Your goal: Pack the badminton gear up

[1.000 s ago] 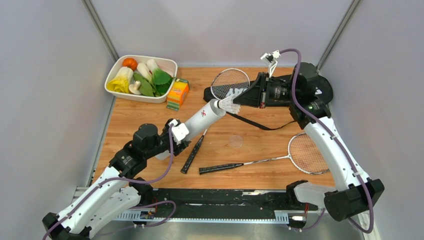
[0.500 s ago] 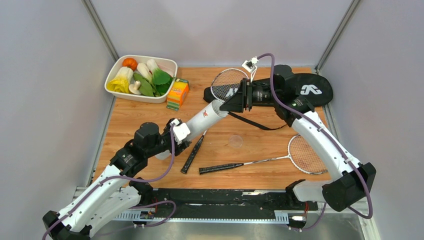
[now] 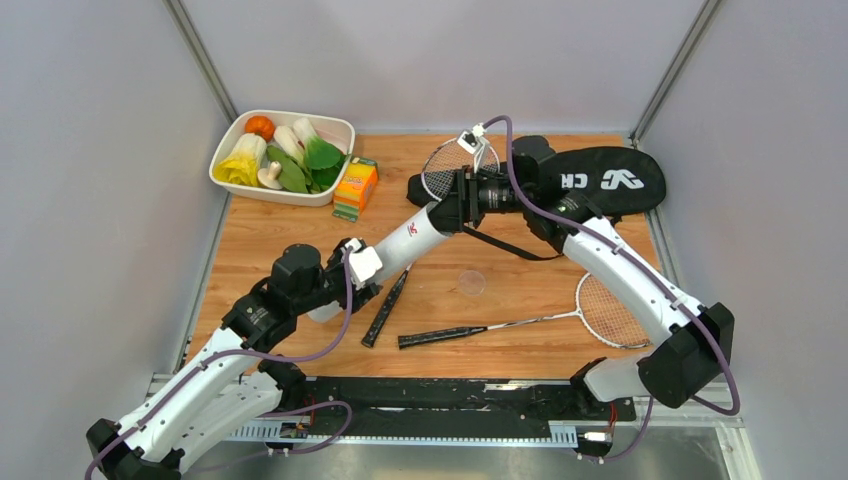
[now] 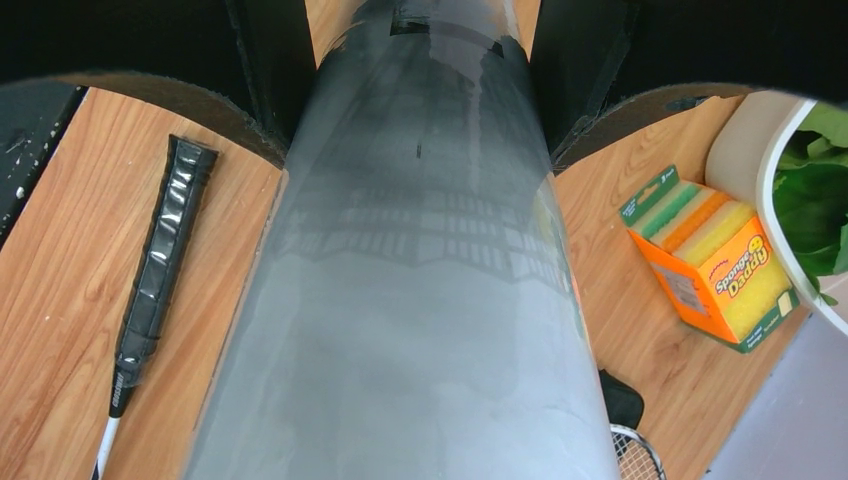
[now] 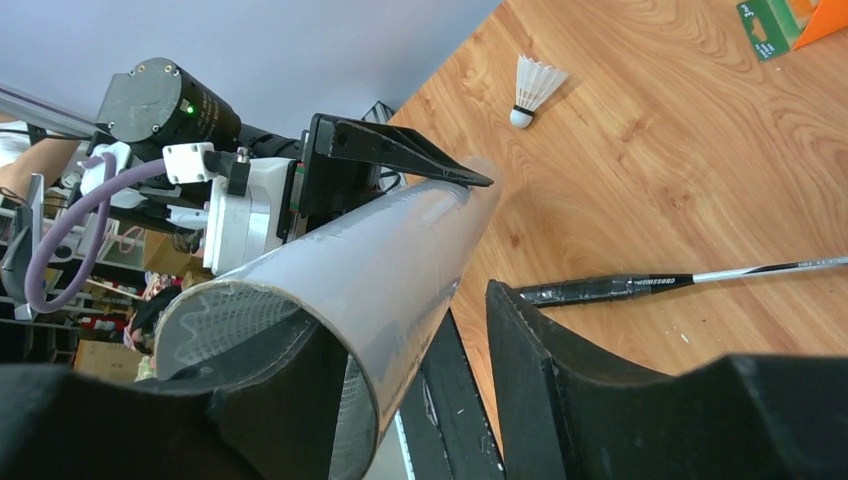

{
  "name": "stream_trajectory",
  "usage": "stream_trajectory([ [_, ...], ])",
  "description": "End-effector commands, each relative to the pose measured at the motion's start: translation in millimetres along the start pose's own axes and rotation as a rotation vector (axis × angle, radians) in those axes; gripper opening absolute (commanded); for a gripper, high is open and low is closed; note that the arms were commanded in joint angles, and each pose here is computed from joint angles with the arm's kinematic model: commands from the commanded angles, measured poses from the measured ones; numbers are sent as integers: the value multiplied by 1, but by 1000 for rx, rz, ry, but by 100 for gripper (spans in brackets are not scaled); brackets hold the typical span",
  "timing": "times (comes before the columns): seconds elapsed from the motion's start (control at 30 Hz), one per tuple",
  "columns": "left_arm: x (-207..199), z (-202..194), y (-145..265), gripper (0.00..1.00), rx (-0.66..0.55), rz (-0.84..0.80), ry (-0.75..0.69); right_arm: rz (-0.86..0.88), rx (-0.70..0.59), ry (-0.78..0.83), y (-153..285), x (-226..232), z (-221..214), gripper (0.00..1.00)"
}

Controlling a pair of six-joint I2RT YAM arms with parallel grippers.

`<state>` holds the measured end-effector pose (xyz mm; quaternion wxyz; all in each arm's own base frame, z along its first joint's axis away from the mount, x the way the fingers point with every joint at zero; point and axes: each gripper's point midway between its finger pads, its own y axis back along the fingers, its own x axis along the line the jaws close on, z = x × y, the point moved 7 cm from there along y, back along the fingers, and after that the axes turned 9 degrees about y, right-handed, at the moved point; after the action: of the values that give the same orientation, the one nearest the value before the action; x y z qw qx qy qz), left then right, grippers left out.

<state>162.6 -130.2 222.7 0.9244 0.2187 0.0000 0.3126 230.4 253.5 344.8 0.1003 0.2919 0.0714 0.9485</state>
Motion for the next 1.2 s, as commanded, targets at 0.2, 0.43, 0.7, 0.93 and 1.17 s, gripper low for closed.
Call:
stream_trajectory([
  [0.2,8,32,5,66,-129,32,-46,-55,-13,46,-9,4,10,58],
  [0.43,10,35,6,66,-133,62,-11,-138,-142,106,14,25,36,82],
  [0.7,6,45,7,69,-146,39,82,-308,-431,213,64,53,50,100],
  [0.93,0,61,11,70,-238,-1,182,-208,-660,408,97,79,25,100],
  [1.17,-15,79,9,70,-318,-134,321,3,-708,438,86,85,-3,100],
])
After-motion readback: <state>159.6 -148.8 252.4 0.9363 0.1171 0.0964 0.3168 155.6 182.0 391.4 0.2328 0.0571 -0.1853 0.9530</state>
